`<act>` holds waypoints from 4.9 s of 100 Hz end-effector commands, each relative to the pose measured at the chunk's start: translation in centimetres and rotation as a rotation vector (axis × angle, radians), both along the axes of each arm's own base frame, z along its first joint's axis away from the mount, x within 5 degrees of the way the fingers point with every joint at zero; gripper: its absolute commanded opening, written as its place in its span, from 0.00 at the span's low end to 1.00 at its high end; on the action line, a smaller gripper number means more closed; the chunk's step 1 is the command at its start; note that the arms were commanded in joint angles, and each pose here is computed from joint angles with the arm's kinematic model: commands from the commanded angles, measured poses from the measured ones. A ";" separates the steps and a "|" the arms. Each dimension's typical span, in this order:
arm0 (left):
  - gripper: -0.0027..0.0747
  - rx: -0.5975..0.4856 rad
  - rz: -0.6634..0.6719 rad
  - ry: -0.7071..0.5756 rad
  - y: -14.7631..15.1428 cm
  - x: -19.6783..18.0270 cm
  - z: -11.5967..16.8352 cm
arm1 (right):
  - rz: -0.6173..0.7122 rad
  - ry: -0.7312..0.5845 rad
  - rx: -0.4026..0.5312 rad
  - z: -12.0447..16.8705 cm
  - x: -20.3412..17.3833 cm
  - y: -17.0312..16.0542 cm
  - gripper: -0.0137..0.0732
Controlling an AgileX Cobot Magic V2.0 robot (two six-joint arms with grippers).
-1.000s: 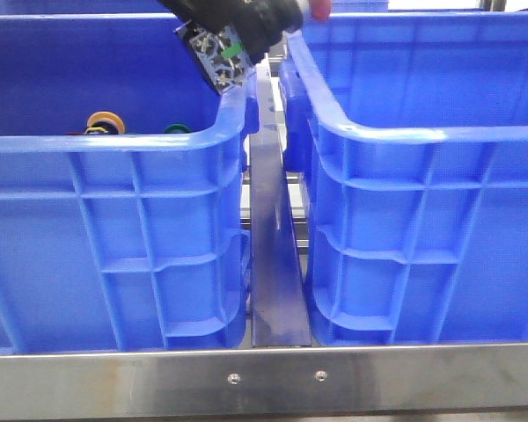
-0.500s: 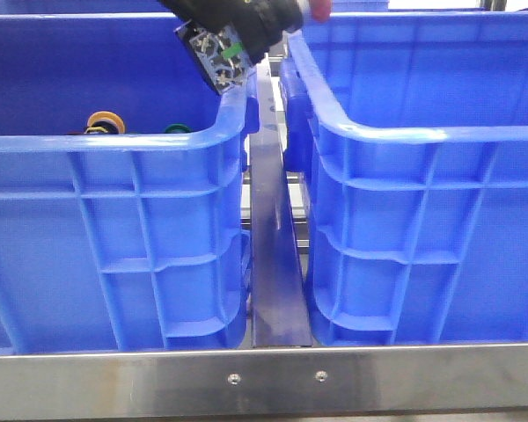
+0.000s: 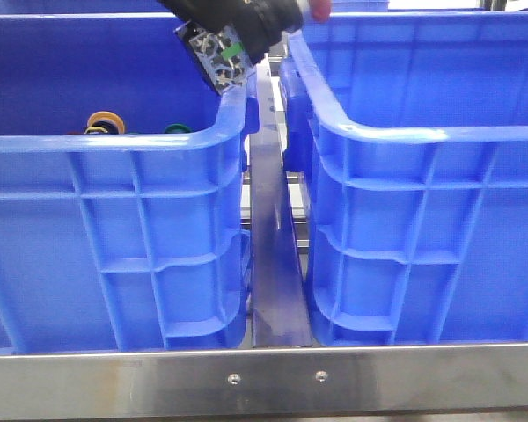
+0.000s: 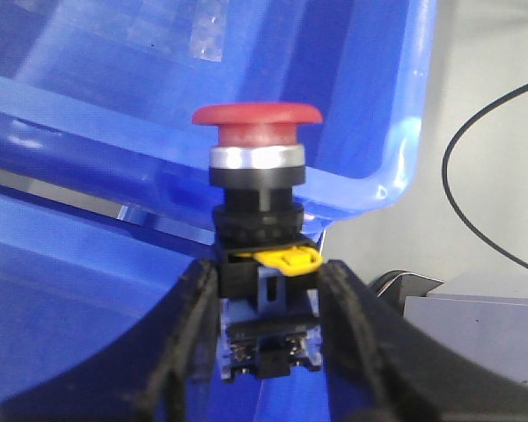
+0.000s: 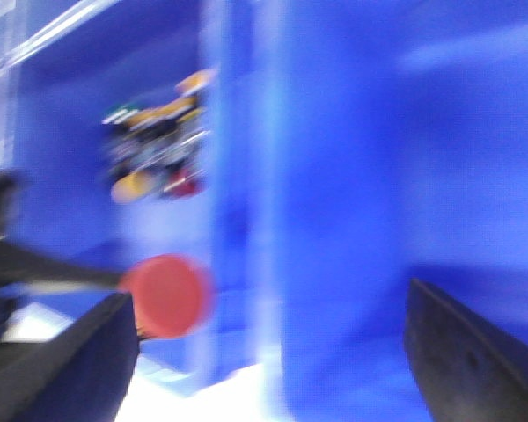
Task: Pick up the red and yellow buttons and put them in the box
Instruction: 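Grasp the red cap with the right gripper, release with the left, then lower the red button into the empty bin with the right gripper and release, then lower the left gripper into the button bin and grasp a yellow button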
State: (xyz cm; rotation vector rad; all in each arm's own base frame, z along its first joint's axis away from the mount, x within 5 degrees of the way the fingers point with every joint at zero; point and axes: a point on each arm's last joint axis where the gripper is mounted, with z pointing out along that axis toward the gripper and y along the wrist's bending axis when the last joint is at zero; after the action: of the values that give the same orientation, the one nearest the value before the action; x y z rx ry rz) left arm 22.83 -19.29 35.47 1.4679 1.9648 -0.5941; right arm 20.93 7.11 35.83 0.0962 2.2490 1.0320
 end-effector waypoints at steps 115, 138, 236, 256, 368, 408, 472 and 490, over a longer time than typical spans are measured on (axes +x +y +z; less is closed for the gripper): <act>0.25 -0.090 0.008 -0.048 0.0 -0.8 2.3 | 0.248 0.107 0.155 -0.7 3.3 6.4 0.39; 0.48 -0.087 0.005 -0.044 0.0 -0.8 2.3 | 0.244 0.105 0.156 -0.6 3.3 6.4 0.39; 0.76 -0.071 -0.019 -0.014 0.0 -1.2 2.1 | -0.271 -0.465 -0.477 -0.4 6.7 -3.7 0.39; 0.76 -0.073 -0.019 -0.013 0.0 -1.2 2.1 | -0.335 -0.504 -0.610 -2.4 9.4 -4.6 0.39; 0.76 -0.081 -0.019 -0.007 0.0 -1.2 2.1 | -0.412 -0.479 -0.788 -10.5 15.5 -3.0 0.81; 0.76 -0.079 -0.023 -0.003 0.0 -1.3 2.1 | -0.443 -0.544 -0.685 -5.7 10.3 -3.5 0.80; 0.76 -0.082 -0.013 -0.008 0.1 -1.1 2.1 | -0.276 -0.630 -0.546 -3.5 -3.5 -3.7 0.33; 0.76 -0.084 0.063 -0.030 1.3 -0.3 2.5 | -0.229 -0.680 -0.509 -3.2 -6.8 -3.6 0.18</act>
State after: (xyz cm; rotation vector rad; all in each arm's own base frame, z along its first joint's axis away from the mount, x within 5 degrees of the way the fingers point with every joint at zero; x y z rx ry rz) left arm 22.61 -18.85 35.51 1.4815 1.9880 -0.6194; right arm 15.35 3.77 31.27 -0.1850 1.8234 0.2848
